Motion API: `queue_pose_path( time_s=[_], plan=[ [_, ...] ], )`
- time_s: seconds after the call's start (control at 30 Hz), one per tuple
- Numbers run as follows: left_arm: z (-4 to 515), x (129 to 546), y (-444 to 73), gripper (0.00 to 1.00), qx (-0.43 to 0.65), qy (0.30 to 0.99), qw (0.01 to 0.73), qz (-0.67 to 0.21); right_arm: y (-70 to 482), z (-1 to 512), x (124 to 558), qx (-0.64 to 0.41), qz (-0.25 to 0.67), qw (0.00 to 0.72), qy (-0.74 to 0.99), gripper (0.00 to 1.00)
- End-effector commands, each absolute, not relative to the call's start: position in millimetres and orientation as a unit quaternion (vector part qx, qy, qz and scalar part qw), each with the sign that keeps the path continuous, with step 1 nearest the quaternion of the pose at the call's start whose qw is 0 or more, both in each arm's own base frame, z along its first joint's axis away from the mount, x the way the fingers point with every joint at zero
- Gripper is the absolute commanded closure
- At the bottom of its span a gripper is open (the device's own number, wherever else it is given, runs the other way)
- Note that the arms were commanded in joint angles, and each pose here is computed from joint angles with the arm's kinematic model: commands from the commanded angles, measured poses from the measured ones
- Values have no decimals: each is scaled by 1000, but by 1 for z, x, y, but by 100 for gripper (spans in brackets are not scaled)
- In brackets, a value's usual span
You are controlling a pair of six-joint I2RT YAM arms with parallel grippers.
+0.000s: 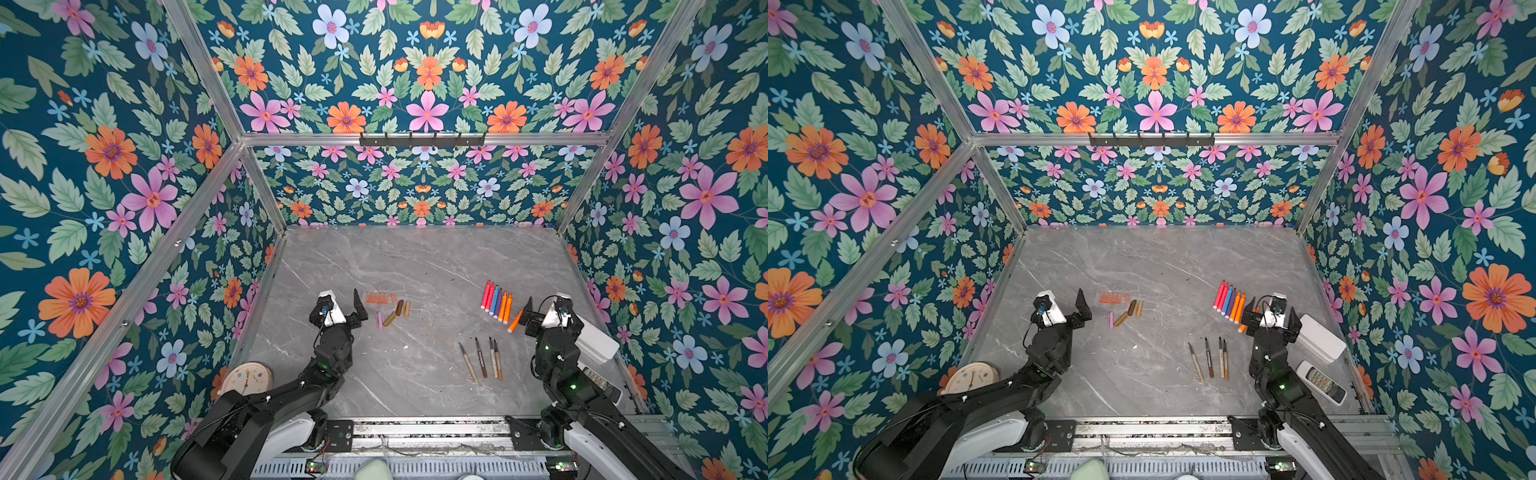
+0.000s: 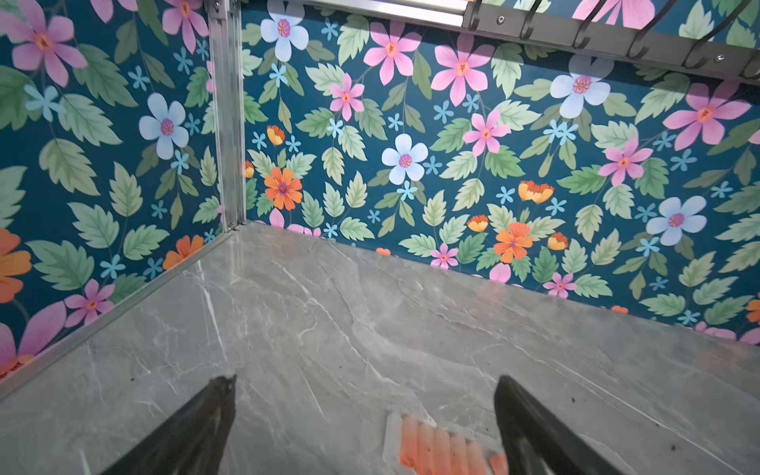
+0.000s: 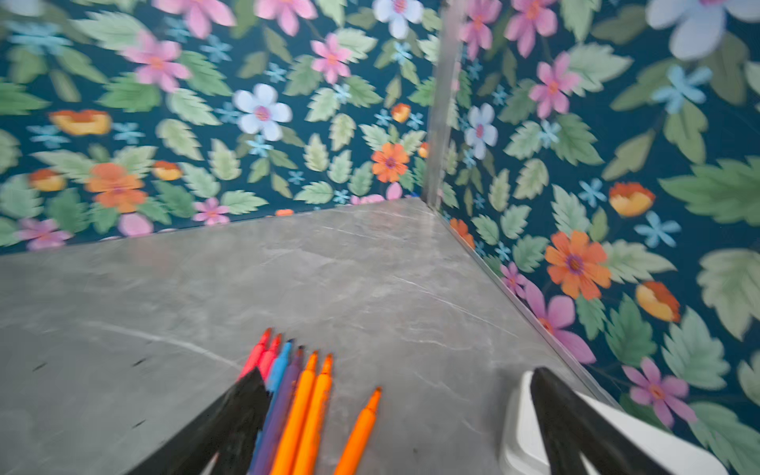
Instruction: Open the pen caps
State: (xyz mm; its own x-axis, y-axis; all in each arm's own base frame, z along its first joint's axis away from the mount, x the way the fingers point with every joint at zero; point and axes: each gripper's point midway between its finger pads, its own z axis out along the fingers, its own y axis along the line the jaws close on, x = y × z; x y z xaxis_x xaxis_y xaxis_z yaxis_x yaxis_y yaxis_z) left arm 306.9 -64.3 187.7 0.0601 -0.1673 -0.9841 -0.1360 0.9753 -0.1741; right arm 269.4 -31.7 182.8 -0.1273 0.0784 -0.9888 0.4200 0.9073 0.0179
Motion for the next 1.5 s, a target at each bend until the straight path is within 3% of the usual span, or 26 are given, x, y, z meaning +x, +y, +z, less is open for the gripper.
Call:
queue_pose_path(
  time_s=[0.0, 0.07, 0.37, 0.53, 0.67, 0.77, 0.87, 1.07, 1.23, 1.47],
  plan=[
    [208, 300, -48, 0, -127, 643, 754, 31, -71, 163, 263, 328, -97, 624, 702, 1],
    [207, 297, -42, 0, -122, 638, 758, 62, -82, 154, 262, 338, -115, 610, 707, 1],
    [198, 306, -36, 0, -72, 644, 742, 172, -50, 137, 325, 190, -126, 619, 752, 1],
    [188, 309, -27, 0, -77, 653, 730, 188, -26, 129, 357, 97, -114, 640, 753, 1],
    [187, 311, -17, 0, -77, 654, 723, 211, -18, 121, 351, 80, -55, 643, 760, 1],
    [171, 310, -3, 0, -91, 666, 705, 226, -12, 119, 351, 57, -64, 667, 740, 1],
    [164, 312, 6, 0, -110, 669, 700, 223, -10, 109, 357, 57, -56, 623, 778, 1],
    [154, 333, 24, 0, -137, 672, 691, 226, 1, 110, 361, 24, -35, 630, 775, 1],
    [154, 336, 19, 0, -120, 675, 694, 219, -6, 102, 371, 39, -21, 594, 804, 1],
    [150, 338, 13, 0, -79, 683, 708, 160, -16, 115, 351, 66, -32, 643, 762, 1]
  ],
)
